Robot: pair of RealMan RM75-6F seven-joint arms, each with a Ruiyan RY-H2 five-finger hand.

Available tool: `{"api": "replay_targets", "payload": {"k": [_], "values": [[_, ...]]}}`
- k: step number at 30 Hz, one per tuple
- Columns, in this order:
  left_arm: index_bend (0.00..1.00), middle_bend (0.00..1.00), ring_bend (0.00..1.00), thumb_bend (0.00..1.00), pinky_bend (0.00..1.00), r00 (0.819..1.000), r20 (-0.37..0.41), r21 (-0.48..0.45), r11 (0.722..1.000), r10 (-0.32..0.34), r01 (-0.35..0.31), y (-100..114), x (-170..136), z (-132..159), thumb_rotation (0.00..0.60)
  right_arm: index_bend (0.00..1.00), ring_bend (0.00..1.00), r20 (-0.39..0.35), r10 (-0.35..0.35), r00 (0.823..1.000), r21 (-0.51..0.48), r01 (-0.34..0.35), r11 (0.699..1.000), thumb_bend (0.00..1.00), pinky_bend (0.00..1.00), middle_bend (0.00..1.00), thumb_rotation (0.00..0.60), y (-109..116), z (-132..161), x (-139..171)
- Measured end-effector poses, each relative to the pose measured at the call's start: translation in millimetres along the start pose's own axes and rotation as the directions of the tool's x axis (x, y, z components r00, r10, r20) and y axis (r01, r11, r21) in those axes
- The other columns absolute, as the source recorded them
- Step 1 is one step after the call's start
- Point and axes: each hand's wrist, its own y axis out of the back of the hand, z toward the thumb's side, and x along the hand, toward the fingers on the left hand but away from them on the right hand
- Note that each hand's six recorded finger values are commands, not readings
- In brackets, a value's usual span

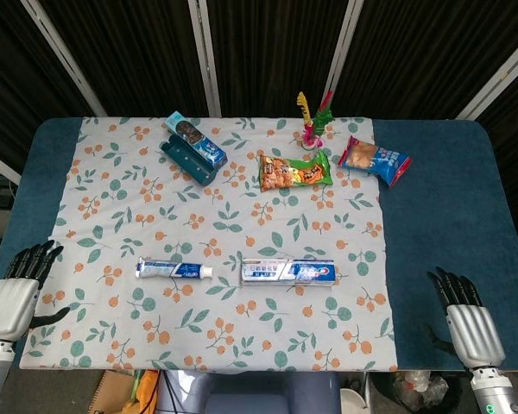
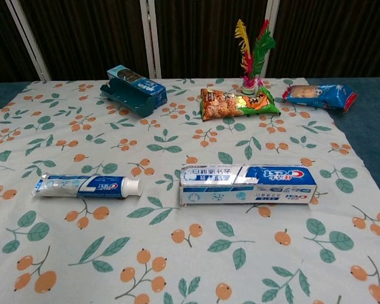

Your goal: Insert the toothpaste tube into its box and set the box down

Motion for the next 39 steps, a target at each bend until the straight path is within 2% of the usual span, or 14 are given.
{"api": "replay_targets", "payload": {"k": [10,18,23,30,34,39], "values": [[0.02,0.00,0.00,0.03,0.05,1.000,0.001,0.000,1.000,0.000,0.000,0,0,0,0.600,0.00,0.00,-0.002,0.001,1.000,-0.009,-0.001,1.000,0.33,0.00,0.00,0.600,0,1,0],[0.02,0.00,0.00,0.03,0.05,1.000,-0.004,-0.011,1.000,-0.009,0.009,-1,1,0,0.600,0.00,0.00,-0.049,-0.007,0.999,-0.066,0.004,0.998,0.33,0.00,0.00,0.600,4,25,-10],[0.02,0.00,0.00,0.03,0.05,1.000,-0.004,-0.015,1.000,-0.015,0.015,-2,1,0,0.600,0.00,0.00,-0.140,0.000,0.990,-0.131,-0.018,0.991,0.33,0.00,0.00,0.600,6,67,-33],[0.02,0.00,0.00,0.03,0.05,1.000,0.003,-0.020,0.999,-0.026,0.027,-3,2,0,0.600,0.00,0.00,-0.247,0.037,0.968,-0.147,-0.075,0.986,0.33,0.00,0.02,0.600,-3,130,-65],[0.02,0.00,0.00,0.03,0.05,0.999,0.006,-0.022,0.999,-0.034,0.034,-4,2,1,0.600,0.00,0.00,-0.301,0.075,0.951,-0.128,-0.119,0.985,0.33,0.00,0.02,0.600,-14,169,-77],[0.02,0.00,0.00,0.03,0.05,0.999,0.005,-0.026,0.999,-0.040,0.040,-4,2,0,0.600,0.00,0.00,-0.335,0.142,0.931,-0.120,-0.192,0.974,0.33,0.00,0.03,0.600,-34,208,-88]]}}
